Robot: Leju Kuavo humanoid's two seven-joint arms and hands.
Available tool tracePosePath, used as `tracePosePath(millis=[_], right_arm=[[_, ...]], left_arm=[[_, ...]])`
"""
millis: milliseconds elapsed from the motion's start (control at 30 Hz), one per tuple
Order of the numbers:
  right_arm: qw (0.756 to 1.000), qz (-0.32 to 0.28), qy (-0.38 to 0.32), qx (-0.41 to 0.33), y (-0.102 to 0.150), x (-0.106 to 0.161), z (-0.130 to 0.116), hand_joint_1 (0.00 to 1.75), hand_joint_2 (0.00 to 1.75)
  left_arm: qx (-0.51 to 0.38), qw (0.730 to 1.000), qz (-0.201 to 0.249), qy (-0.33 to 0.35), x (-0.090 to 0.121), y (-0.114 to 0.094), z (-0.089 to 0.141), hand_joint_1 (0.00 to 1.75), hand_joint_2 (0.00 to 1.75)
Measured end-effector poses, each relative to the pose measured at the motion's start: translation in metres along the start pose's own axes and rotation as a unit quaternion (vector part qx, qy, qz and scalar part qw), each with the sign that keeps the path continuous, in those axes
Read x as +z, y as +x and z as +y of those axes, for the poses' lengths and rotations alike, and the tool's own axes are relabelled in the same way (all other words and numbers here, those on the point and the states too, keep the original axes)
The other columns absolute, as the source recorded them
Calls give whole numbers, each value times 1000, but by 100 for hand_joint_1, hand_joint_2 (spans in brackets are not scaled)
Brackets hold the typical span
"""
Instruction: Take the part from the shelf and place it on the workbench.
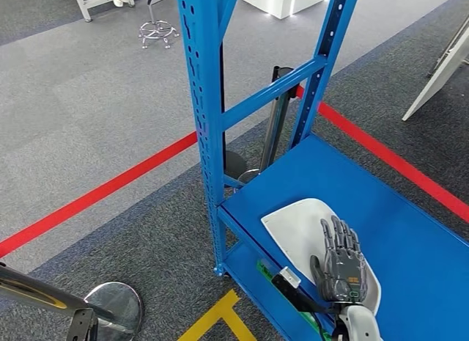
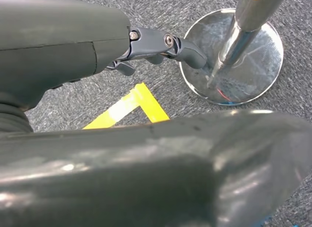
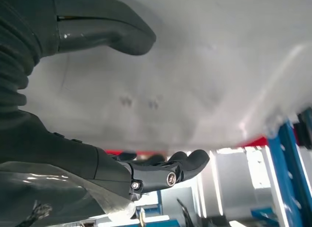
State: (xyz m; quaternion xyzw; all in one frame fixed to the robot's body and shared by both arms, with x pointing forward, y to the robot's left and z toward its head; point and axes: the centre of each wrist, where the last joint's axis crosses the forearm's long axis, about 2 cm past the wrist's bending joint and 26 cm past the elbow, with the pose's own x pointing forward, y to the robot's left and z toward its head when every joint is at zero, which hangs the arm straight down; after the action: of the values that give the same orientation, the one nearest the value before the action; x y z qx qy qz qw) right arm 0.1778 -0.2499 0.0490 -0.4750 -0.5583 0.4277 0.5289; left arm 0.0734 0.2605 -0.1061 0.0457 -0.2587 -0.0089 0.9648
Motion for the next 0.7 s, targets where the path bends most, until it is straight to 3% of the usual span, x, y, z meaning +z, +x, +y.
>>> tracePosePath(millis=[267,700], right_arm=[[986,-74,-145,19,19,-3,-22,0,175],[966,-122,-230,6,45,-11,-60,0,175]], left_arm=[[1,1000,0,3,0,0,0,0,0],[0,1000,0,4,0,0,0,0,0]])
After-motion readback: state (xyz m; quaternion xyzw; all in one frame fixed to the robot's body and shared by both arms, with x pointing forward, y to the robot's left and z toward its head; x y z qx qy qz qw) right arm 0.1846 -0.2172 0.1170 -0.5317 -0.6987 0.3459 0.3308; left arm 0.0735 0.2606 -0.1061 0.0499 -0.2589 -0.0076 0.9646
